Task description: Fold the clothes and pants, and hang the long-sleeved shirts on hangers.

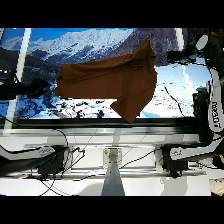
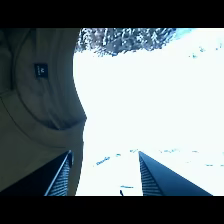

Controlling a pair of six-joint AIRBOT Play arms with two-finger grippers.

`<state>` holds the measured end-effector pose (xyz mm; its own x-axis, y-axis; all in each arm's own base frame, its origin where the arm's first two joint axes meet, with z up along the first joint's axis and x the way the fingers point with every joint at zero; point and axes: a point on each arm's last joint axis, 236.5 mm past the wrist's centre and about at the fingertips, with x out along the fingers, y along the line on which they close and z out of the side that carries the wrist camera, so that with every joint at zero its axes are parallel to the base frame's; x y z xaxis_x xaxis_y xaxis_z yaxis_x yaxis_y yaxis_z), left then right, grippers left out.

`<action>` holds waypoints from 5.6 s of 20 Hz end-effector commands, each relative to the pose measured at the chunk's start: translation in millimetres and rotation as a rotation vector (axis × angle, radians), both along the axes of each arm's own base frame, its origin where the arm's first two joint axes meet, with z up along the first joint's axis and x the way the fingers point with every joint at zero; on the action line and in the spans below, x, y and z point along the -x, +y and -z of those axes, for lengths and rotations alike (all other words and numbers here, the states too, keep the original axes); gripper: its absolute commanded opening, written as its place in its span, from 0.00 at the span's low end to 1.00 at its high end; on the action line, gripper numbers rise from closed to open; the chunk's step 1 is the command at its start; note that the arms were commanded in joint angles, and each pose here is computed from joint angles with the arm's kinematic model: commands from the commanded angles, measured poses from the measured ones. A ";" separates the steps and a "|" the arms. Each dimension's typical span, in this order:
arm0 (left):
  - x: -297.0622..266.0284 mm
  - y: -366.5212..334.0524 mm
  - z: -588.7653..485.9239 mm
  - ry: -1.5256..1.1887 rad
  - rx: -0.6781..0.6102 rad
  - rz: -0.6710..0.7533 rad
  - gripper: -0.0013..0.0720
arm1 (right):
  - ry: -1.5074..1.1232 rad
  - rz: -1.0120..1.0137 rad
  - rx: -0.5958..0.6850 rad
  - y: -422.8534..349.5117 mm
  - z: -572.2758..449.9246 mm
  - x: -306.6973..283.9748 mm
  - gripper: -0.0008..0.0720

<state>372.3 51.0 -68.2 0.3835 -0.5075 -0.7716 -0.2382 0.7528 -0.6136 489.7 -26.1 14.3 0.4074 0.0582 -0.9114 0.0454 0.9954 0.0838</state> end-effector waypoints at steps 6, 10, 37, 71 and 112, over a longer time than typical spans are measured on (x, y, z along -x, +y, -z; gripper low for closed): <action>-9.4 -10.2 50.6 0.029 -0.041 0.054 0.74 | 0.009 0.006 -0.022 0.0 0.5 2.4 0.63; -22.4 -4.4 48.1 -0.006 -0.046 -0.001 0.47 | 0.009 0.006 -0.022 0.0 0.5 2.4 0.63; -21.0 -7.2 47.2 -0.002 -0.038 0.008 0.04 | 0.362 0.060 -0.690 88.5 126.9 144.9 0.61; 223.3 -41.4 -630.1 -1.847 -0.858 -0.565 0.04 | -1.556 -0.306 -0.054 108.0 -549.0 308.8 0.03; -66.0 -50.9 7.2 -0.063 -0.256 0.298 0.79 | 0.280 -0.138 -0.127 47.3 82.0 27.5 0.69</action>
